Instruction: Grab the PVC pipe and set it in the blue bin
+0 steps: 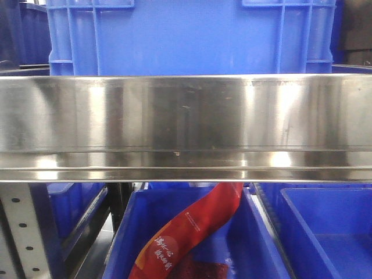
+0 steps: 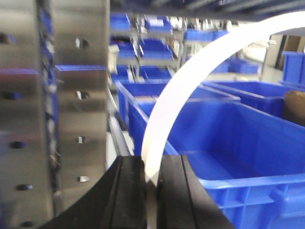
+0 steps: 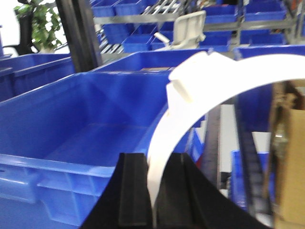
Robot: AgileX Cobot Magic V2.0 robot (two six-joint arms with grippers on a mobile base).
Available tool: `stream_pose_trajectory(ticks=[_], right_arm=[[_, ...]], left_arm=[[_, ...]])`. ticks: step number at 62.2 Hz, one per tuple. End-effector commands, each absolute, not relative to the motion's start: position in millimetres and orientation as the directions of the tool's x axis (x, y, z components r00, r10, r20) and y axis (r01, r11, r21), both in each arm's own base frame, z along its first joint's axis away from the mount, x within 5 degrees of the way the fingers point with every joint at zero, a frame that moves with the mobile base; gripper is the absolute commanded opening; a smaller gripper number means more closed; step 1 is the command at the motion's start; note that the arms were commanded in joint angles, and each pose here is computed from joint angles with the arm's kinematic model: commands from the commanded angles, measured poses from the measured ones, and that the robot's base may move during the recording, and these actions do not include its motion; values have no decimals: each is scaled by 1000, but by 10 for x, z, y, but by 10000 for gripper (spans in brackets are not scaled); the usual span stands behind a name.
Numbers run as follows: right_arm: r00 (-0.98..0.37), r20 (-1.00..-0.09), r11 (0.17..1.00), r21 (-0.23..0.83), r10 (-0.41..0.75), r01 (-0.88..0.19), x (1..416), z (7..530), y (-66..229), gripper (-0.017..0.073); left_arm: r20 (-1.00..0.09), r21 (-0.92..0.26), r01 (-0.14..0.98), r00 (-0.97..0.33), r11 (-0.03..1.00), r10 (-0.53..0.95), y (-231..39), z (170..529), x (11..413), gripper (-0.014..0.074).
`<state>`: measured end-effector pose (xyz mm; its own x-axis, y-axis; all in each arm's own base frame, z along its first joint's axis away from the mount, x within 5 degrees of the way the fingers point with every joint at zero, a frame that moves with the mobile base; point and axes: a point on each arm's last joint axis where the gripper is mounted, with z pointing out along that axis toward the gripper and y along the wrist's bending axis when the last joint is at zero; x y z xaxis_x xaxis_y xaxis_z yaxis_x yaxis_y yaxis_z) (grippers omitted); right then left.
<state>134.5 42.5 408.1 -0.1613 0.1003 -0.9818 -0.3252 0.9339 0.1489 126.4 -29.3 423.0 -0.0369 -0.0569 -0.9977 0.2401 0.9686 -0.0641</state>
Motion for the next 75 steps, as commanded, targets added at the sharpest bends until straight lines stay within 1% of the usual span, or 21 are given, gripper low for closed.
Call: stream_pose_trajectory(ticks=[1,12,21,32,49,60,69,75], right_arm=[[-151,-983,920,153,104,-362,1455,4162,514,-169],[-172,-981,880,157,87,-449,1705,4237,788,-169],[-171,-982,854,159,83,-496,1907,4289,1015,-169],[-204,-977,833,161,59,-530,2156,4283,1268,-169],[-220,-974,829,163,49,-535,2642,4339,1566,-169],[-243,-969,831,164,36,-532,2952,4271,1740,-169],[-292,-956,830,167,6,-533,3057,4140,1810,-169],[-294,-956,830,168,5,-532,3069,4125,1816,-169]], left_arm=[[-994,-107,261,-58,959,-95,-344,4324,1385,-111],[-992,-107,350,-94,931,-79,-561,4443,1629,-111],[-993,-100,447,-108,889,-57,-876,4537,1879,-111],[-995,-101,516,-63,851,-79,-1263,4699,2227,-111],[-994,-102,516,-75,851,-74,-1657,4733,2929,-111],[-992,-104,509,-115,854,-52,-1879,4529,3350,-111],[-989,-105,503,-141,858,-39,-1963,4351,3511,-111],[-987,-106,502,-161,858,-27,-1992,4268,3563,-111]])
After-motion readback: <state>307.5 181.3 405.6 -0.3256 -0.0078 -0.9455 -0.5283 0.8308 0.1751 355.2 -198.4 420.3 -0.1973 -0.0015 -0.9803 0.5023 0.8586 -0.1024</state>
